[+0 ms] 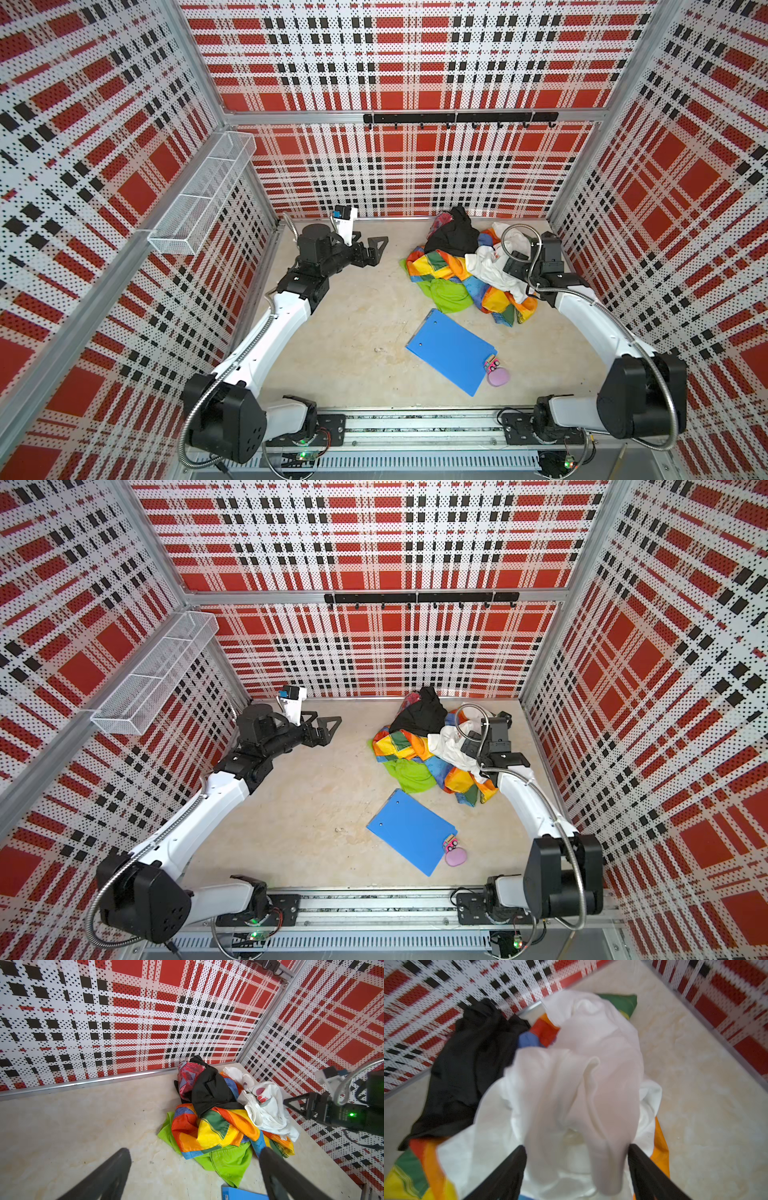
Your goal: Pick out a specific cloth from the pile
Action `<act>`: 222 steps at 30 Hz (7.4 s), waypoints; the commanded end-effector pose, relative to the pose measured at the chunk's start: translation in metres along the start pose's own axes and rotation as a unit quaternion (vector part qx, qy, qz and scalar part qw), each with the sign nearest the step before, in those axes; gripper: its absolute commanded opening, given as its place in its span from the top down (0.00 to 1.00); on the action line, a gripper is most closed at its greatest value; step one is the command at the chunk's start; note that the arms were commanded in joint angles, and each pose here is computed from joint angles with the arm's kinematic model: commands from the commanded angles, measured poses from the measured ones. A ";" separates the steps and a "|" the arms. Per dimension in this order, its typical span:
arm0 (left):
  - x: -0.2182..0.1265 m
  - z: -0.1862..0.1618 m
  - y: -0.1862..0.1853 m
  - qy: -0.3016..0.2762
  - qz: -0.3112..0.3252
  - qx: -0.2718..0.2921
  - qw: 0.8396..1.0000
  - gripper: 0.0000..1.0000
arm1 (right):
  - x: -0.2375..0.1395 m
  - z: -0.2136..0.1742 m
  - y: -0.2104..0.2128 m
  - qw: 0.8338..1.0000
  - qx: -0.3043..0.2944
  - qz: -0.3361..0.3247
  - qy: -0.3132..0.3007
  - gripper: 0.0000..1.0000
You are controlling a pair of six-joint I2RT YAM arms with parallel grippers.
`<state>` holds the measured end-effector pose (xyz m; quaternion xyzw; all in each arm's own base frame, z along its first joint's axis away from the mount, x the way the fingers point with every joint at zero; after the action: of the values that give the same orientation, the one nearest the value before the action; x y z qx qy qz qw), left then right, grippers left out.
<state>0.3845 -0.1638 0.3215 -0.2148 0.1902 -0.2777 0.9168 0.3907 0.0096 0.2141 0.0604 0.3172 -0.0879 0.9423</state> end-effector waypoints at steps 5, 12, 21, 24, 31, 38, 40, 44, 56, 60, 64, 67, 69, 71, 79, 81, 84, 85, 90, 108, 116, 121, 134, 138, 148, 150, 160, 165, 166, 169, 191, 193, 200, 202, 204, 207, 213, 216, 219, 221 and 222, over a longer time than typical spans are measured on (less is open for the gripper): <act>-0.002 0.013 -0.006 -0.017 -0.012 0.000 1.000 0.01 | -0.032 0.069 0.057 0.993 -0.045 0.056 -0.099 0.13; -0.005 0.014 -0.009 -0.022 -0.017 0.006 1.000 0.01 | 0.017 0.082 0.135 0.986 -0.089 0.121 -0.072 0.11; -0.009 0.017 -0.010 -0.031 -0.013 0.009 0.999 0.01 | 0.021 0.035 0.191 0.975 -0.157 0.151 -0.031 0.17; -0.008 0.019 -0.006 -0.032 -0.009 -0.001 0.999 0.01 | 0.005 0.008 0.197 0.971 -0.184 0.150 -0.029 0.20; -0.011 0.026 0.016 -0.040 0.008 -0.026 0.999 0.01 | -0.006 -0.048 0.211 0.956 -0.246 0.160 0.010 0.29; -0.011 0.025 0.017 -0.043 0.010 -0.021 0.999 0.01 | 0.035 -0.044 0.204 0.952 -0.296 0.070 0.025 0.00; -0.011 0.026 0.016 -0.043 0.010 -0.020 0.999 0.01 | 0.053 -0.049 0.204 0.948 -0.311 0.050 0.042 0.00; -0.012 0.026 0.015 -0.044 0.011 -0.018 0.999 0.01 | 0.071 -0.053 0.199 0.945 -0.323 0.027 0.051 0.21; -0.014 0.029 0.016 -0.046 0.007 -0.024 0.999 0.01 | 0.031 -0.031 0.142 0.955 -0.294 -0.007 0.019 0.83; -0.013 0.028 0.017 -0.045 0.004 -0.031 0.999 0.01 | 0.036 -0.067 0.125 0.951 -0.302 -0.001 0.063 0.80; -0.011 0.027 0.018 -0.042 0.004 -0.032 0.999 0.01 | 0.047 -0.096 0.123 0.952 -0.294 0.023 0.085 0.72; -0.010 0.026 0.018 -0.041 0.003 -0.033 0.999 0.01 | 0.052 -0.099 0.128 0.954 -0.283 0.040 0.089 0.68; -0.010 0.025 0.019 -0.040 0.004 -0.033 0.999 0.01 | 0.051 -0.093 0.133 0.956 -0.277 0.049 0.084 0.63; -0.010 0.026 0.018 -0.040 0.003 -0.033 0.999 0.01 | 0.044 -0.080 0.141 0.958 -0.269 0.066 0.072 0.53; -0.011 0.027 0.018 -0.042 -0.001 -0.038 0.998 0.01 | -0.001 0.007 0.174 0.967 -0.204 0.151 -0.018 0.17; -0.011 0.028 0.018 -0.042 -0.002 -0.038 0.998 0.01 | 0.003 0.026 0.179 0.969 -0.177 0.168 -0.031 0.14; -0.011 0.027 0.018 -0.042 -0.002 -0.038 0.998 0.01 | 0.021 0.049 0.185 0.974 -0.140 0.170 -0.045 0.12; -0.012 0.028 0.017 -0.044 -0.003 -0.036 0.998 0.01 | 0.031 0.054 0.186 0.977 -0.130 0.166 -0.044 0.11; -0.011 0.027 0.017 -0.042 -0.002 -0.035 0.998 0.01 | 0.078 0.071 0.193 0.985 -0.110 0.131 -0.031 0.12; -0.017 0.033 0.016 -0.051 -0.007 -0.037 0.998 0.01 | 0.105 0.077 0.169 0.991 -0.124 0.036 -0.023 0.88; -0.017 0.033 0.014 -0.052 -0.012 -0.036 0.998 0.01 | 0.049 0.128 0.168 0.986 -0.121 0.061 -0.097 0.98; -0.016 0.031 0.013 -0.049 -0.013 -0.035 0.998 0.01 | 0.010 0.160 0.165 0.979 -0.114 0.077 -0.148 0.99; -0.013 0.028 0.011 -0.045 -0.017 -0.032 0.998 0.01 | -0.102 0.238 0.158 0.950 -0.078 0.131 -0.273 0.99; -0.012 0.027 0.010 -0.043 -0.018 -0.031 0.998 0.01 | -0.133 0.258 0.153 0.936 -0.062 0.143 -0.314 0.99; -0.011 0.025 0.006 -0.039 -0.022 -0.029 0.999 0.01 | -0.205 0.297 0.148 0.887 -0.026 0.189 -0.420 0.98; -0.009 0.023 0.006 -0.037 -0.023 -0.029 0.999 0.01 | -0.220 0.304 0.147 0.874 -0.021 0.200 -0.442 0.98; -0.001 0.013 -0.003 -0.017 -0.046 -0.024 0.999 0.01 | -0.304 0.347 0.133 0.799 0.027 0.236 -0.552 0.99; 0.002 0.008 -0.011 -0.003 -0.067 -0.022 0.998 0.01 | -0.348 0.365 0.125 0.755 0.048 0.258 -0.601 1.00; 0.002 0.009 -0.012 -0.003 -0.068 -0.021 0.997 0.00 | -0.354 0.367 0.123 0.747 0.054 0.260 -0.609 1.00; 0.005 0.002 -0.023 0.006 -0.081 -0.015 0.997 0.01 | -0.380 0.370 0.112 0.715 0.072 0.266 -0.643 1.00; -0.018 0.009 -0.064 0.012 -0.219 -0.010 0.976 0.00 | -0.487 0.353 0.120 0.568 0.069 0.483 -0.663 0.99; -0.031 0.015 -0.077 0.010 -0.260 -0.005 0.966 0.01 | -0.486 0.350 0.125 0.559 0.075 0.509 -0.650 0.99; -0.033 -0.005 -0.144 0.011 -0.342 0.031 0.939 0.01 | -0.483 0.342 0.139 0.540 0.085 0.565 -0.619 0.99; -0.023 -0.001 -0.156 0.007 -0.344 0.029 0.939 0.01 | -0.484 0.340 0.142 0.538 0.086 0.573 -0.612 0.98; -0.014 0.004 -0.173 -0.001 -0.350 0.032 0.936 0.01 | -0.484 0.338 0.145 0.539 0.085 0.580 -0.605 0.98; -0.001 0.007 -0.203 -0.013 -0.357 0.044 0.933 0.01 | -0.482 0.336 0.149 0.544 0.082 0.585 -0.596 0.98; 0.037 -0.002 -0.236 -0.027 -0.308 0.087 0.947 0.01 | -0.483 0.332 0.149 0.546 0.079 0.590 -0.589 0.98; 0.060 -0.005 -0.238 -0.040 -0.253 0.098 0.962 0.01 | -0.481 0.329 0.149 0.549 0.079 0.591 -0.586 0.98; 0.079 0.003 -0.222 -0.062 -0.186 0.072 0.978 0.01 | -0.481 0.325 0.149 0.550 0.078 0.592 -0.584 0.98; 0.085 0.009 -0.215 -0.075 -0.158 0.063 0.983 0.01 | -0.481 0.323 0.147 0.552 0.076 0.591 -0.583 0.98; 0.088 0.010 -0.212 -0.079 -0.148 0.060 0.984 0.01 | -0.481 0.322 0.147 0.553 0.076 0.590 -0.583 0.98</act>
<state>0.3392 -0.3879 0.4135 -0.2019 0.0792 -0.4840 0.8478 0.2781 0.1765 0.7496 0.2482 -0.3670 0.4387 0.7818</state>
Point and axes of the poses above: each gripper's point midway between its finger pads, its own x axis out along the fingers, its own y axis along the line the jaws close on, z = x × y, the point moved 1 cm from there along -x, back along the fingers, and after that the axes turned 13 degrees about -x, right-handed, at the moved point
